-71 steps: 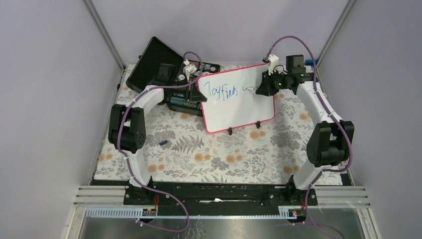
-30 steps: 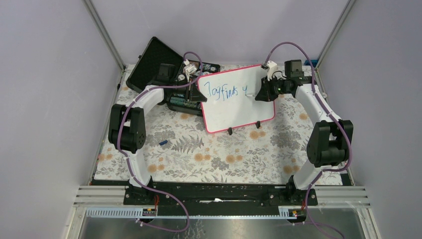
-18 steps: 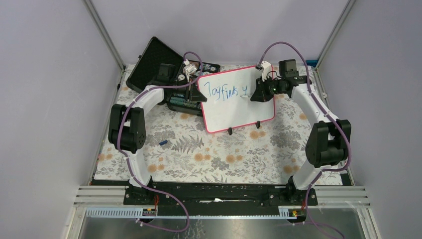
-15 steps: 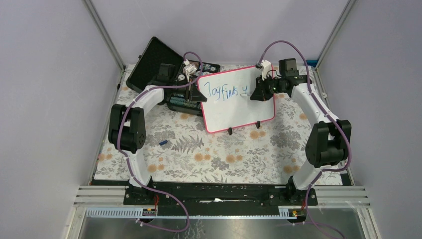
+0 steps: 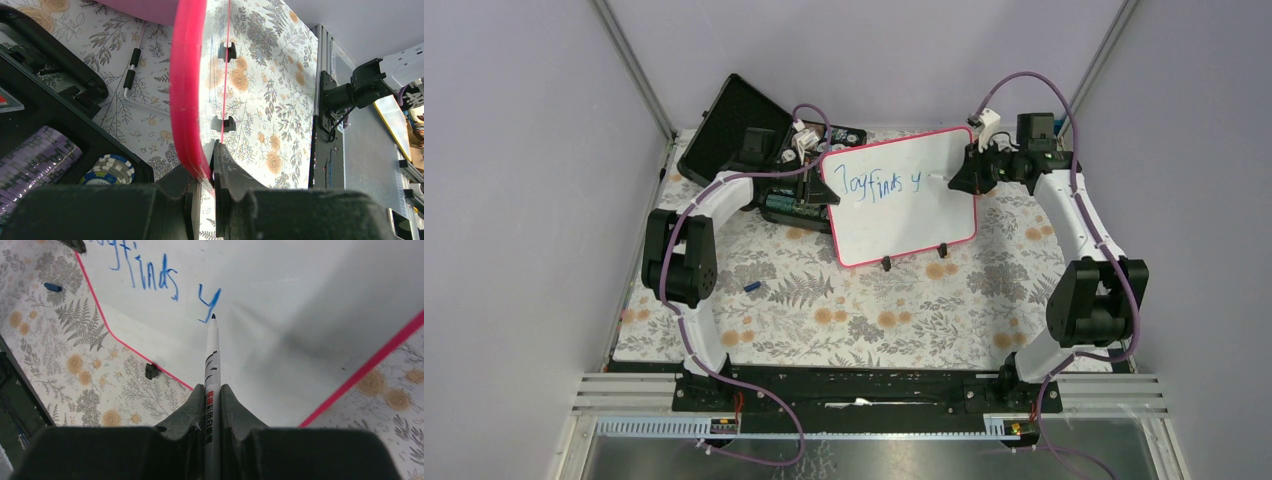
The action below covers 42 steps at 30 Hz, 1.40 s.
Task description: Write a sentence on the whiteboard
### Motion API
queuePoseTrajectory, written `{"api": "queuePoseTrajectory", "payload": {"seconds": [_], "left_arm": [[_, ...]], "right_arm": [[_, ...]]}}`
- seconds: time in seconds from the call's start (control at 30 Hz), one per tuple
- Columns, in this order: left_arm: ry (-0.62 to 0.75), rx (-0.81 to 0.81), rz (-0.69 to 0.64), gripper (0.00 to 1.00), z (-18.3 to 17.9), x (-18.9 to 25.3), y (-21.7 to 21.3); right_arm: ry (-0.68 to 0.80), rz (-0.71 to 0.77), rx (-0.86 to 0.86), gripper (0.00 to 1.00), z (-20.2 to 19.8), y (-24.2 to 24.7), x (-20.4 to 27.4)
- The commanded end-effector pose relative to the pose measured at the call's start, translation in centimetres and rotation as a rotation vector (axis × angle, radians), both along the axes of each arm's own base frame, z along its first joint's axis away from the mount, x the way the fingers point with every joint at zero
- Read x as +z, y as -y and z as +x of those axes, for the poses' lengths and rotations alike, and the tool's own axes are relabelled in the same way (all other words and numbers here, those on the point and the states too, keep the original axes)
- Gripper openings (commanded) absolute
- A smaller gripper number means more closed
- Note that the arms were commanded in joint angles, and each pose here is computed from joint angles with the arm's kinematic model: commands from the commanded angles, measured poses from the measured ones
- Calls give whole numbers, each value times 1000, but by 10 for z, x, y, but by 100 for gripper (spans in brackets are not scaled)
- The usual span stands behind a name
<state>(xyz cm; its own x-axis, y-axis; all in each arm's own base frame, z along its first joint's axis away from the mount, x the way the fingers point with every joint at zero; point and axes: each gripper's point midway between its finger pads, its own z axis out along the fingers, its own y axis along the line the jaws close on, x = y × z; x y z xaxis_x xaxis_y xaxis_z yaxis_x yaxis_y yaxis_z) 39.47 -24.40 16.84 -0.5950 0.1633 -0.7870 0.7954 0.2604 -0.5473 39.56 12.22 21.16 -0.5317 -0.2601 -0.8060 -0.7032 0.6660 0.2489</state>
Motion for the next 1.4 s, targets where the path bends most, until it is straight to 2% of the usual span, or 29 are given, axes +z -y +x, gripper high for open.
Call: {"api": "queuePoseTrajectory", "payload": {"seconds": [0.0, 1.37], "left_arm": [[91, 19, 95, 0, 7, -21, -2], [96, 20, 94, 0, 7, -18, -2]], "right_arm": [[11, -2, -2, 0, -1, 9, 2], [-7, 22, 3, 0, 20, -7, -5]]}}
